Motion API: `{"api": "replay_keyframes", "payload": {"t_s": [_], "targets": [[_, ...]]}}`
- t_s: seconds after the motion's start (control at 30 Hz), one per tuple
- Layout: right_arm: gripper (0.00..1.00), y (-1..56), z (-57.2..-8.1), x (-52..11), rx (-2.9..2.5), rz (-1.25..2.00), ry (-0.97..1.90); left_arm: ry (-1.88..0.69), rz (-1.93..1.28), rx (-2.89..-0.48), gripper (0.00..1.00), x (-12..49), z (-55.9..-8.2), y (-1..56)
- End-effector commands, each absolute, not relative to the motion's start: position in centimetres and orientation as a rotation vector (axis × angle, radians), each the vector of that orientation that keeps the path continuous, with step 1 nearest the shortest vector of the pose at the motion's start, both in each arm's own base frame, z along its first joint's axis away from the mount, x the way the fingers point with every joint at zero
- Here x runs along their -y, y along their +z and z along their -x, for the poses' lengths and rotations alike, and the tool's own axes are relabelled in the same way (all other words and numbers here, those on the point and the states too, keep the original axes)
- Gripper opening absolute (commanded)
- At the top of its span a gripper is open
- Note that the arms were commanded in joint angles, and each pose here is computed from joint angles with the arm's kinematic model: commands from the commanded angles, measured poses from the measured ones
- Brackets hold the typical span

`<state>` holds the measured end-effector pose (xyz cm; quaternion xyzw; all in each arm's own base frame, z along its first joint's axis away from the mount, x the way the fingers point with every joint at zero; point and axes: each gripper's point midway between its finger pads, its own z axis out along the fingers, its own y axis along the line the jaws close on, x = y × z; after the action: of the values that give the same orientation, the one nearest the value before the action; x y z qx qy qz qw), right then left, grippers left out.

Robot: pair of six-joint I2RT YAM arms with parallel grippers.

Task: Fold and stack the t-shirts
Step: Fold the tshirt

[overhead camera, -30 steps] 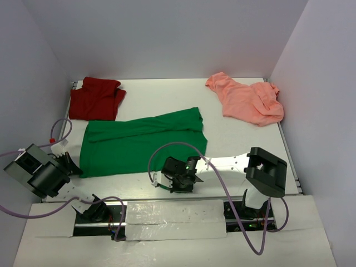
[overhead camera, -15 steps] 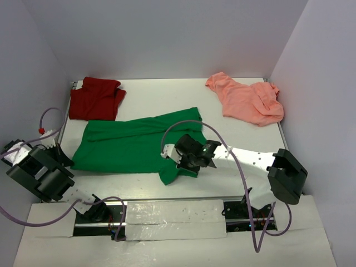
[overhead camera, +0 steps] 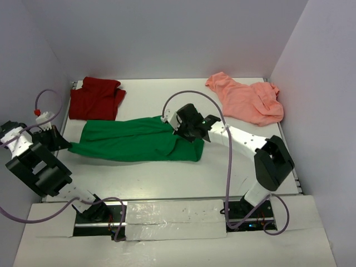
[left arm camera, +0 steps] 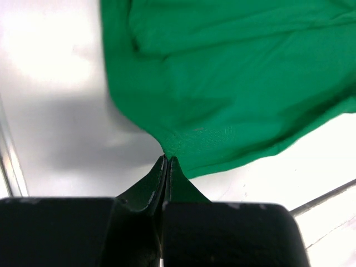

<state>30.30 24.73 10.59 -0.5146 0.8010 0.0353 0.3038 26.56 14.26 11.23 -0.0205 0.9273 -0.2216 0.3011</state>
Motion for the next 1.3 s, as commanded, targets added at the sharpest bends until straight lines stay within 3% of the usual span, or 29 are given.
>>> {"api": "replay_keyframes", "payload": {"t_s": [0.0, 0.53, 0.77, 0.83, 0.87, 0.9, 0.93, 0.97, 1.03, 1.27], "targets": [[0.0, 13.3, -34.4, -26.2, -2.037, 1.306, 0.07, -0.587, -0.011, -2.374, 0.0, -13.7, -30.1, 13.3], [0.0, 12.1, -44.6, -21.8, -2.111, 1.128, -0.071, -0.581, -0.031, -2.398, 0.0, -13.3, -34.5, 12.1], [0.0, 11.9, -45.4, -19.8, -2.139, 1.1, -0.085, -0.589, -0.038, -2.417, 0.02, -13.0, -35.3, 11.4], [0.0, 11.8, -45.2, -19.8, -2.143, 1.102, -0.072, -0.601, -0.041, -2.431, 0.2, -12.5, -35.5, 10.9], [0.14, 11.5, -45.0, -19.9, -2.162, 1.1, -0.061, -0.615, -0.038, -2.44, 0.45, -12.2, -35.5, 10.4], [0.27, 11.5, -45.0, -19.9, -2.163, 1.101, -0.055, -0.628, -0.042, -2.447, 0.6, -11.8, -35.4, 10.1], [0.41, 11.5, -44.9, -19.9, -2.169, 1.103, -0.052, -0.621, -0.038, -2.444, 0.95, -11.8, -35.7, 9.9], [0.57, 11.6, -44.7, -20.0, -2.175, 1.087, -0.045, -0.617, -0.038, -2.445, 0.99, -11.7, -35.8, 9.7], [0.65, 11.8, -44.5, -20.1, -2.166, 1.078, -0.037, -0.619, -0.032, -2.453, 0.99, -11.4, -35.7, 9.3], [0.71, 14.4, -41.3, -22.0, -2.12, 1.11, 0.003, -0.525, -0.062, -2.376, 0.99, -10.8, -35.7, 11.3]]}}
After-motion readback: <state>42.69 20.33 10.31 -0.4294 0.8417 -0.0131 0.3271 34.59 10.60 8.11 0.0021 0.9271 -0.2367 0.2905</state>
